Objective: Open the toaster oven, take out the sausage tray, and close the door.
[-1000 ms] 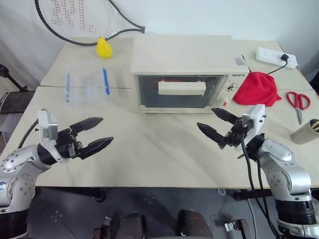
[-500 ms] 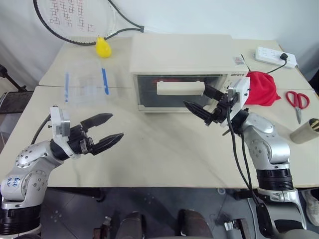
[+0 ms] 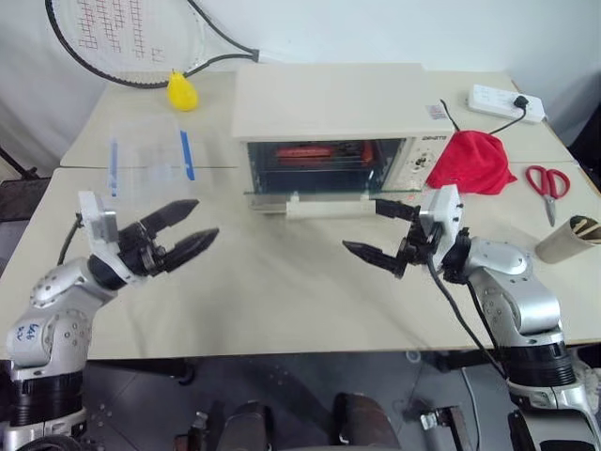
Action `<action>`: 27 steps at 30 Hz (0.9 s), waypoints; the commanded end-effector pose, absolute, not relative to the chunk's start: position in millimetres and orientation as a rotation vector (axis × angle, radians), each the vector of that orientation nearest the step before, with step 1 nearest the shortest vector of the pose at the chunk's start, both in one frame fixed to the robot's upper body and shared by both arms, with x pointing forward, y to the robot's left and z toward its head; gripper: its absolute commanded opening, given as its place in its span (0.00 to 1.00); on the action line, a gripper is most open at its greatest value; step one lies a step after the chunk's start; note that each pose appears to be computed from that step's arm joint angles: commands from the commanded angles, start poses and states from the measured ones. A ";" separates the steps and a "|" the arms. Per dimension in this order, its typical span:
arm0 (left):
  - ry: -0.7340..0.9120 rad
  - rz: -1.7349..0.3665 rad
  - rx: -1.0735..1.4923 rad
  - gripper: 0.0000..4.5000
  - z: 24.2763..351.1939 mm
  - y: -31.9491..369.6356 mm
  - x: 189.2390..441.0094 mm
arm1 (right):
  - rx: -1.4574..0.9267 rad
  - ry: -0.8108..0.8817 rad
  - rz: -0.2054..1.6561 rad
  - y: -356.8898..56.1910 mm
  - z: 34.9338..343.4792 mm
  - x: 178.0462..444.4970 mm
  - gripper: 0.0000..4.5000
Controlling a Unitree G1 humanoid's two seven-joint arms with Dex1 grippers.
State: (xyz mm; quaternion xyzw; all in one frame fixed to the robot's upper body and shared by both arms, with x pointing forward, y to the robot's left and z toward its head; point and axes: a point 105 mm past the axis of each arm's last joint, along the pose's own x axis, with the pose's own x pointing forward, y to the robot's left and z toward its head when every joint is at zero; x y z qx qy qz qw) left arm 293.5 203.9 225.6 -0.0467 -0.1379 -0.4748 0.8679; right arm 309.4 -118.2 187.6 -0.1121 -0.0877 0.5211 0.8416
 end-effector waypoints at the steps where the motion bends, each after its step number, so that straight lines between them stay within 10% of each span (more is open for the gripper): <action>1: -0.319 -1.010 -0.077 0.60 235.5 201.4 301.2 | -0.301 -0.266 1.158 -109.3 199.8 296.7 1.00; 10: -0.340 -1.080 -0.020 0.01 241.8 141.1 358.2 | -0.323 -0.278 1.143 -109.7 199.9 298.3 1.00; 27: -0.132 -1.248 0.073 0.01 188.2 121.5 345.3 | -0.387 -0.059 0.818 -194.8 154.2 254.1 1.00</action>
